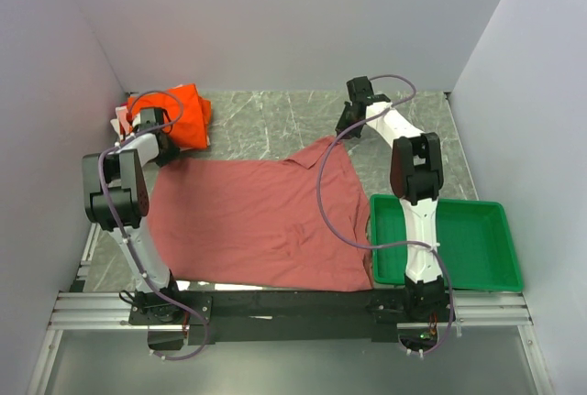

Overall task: Fold and stack the t-shirts
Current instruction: Fold the tshirt

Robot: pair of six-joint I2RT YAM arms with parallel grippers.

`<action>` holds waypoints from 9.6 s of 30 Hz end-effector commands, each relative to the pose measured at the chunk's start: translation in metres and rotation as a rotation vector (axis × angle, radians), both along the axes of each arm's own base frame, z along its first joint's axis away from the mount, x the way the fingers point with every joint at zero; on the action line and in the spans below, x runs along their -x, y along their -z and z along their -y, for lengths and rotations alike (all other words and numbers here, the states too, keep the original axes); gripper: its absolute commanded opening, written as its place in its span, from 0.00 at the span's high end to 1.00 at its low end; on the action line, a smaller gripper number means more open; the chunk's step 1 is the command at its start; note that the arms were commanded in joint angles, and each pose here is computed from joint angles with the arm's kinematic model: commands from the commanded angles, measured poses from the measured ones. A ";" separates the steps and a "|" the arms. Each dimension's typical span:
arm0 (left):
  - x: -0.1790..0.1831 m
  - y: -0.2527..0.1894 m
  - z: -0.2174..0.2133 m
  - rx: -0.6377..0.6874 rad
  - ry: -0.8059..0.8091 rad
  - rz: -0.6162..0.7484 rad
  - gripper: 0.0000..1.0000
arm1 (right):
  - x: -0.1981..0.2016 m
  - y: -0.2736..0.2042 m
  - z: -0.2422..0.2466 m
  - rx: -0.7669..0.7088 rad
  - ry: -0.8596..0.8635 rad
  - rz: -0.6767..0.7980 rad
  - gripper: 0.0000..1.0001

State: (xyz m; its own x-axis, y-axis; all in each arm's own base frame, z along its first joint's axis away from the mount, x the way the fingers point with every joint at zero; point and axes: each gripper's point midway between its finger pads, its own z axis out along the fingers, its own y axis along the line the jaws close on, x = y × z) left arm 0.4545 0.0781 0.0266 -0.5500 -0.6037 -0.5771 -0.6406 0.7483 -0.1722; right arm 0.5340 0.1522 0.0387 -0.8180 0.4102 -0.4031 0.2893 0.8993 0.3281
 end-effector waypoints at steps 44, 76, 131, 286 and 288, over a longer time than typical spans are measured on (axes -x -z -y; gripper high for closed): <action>-0.046 -0.065 0.006 0.053 0.075 0.141 0.99 | -0.024 -0.117 0.005 -0.071 -0.005 0.193 1.00; 0.017 -0.085 0.007 -0.026 0.111 0.069 0.99 | 0.140 -0.137 -0.007 -0.120 -0.106 -0.047 1.00; 0.177 -0.068 -0.020 -0.197 -0.009 -0.345 0.68 | 0.403 -0.099 -0.004 -0.123 -0.159 -0.318 0.91; 0.144 -0.020 0.095 0.189 0.395 -0.238 0.46 | 0.401 -0.041 -0.155 -0.032 -0.875 -0.407 0.93; 0.144 -0.020 0.095 0.189 0.398 -0.238 0.46 | 0.405 -0.036 -0.161 -0.065 -0.890 -0.426 0.92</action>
State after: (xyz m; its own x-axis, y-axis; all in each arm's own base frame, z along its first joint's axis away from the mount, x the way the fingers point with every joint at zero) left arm 0.3115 -0.0178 0.0438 -0.8581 -0.4199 -0.2954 -0.3704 0.9048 -0.2101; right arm 0.1425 0.2940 0.0623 -0.9240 -0.3801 -0.0416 -0.3764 0.8849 0.2743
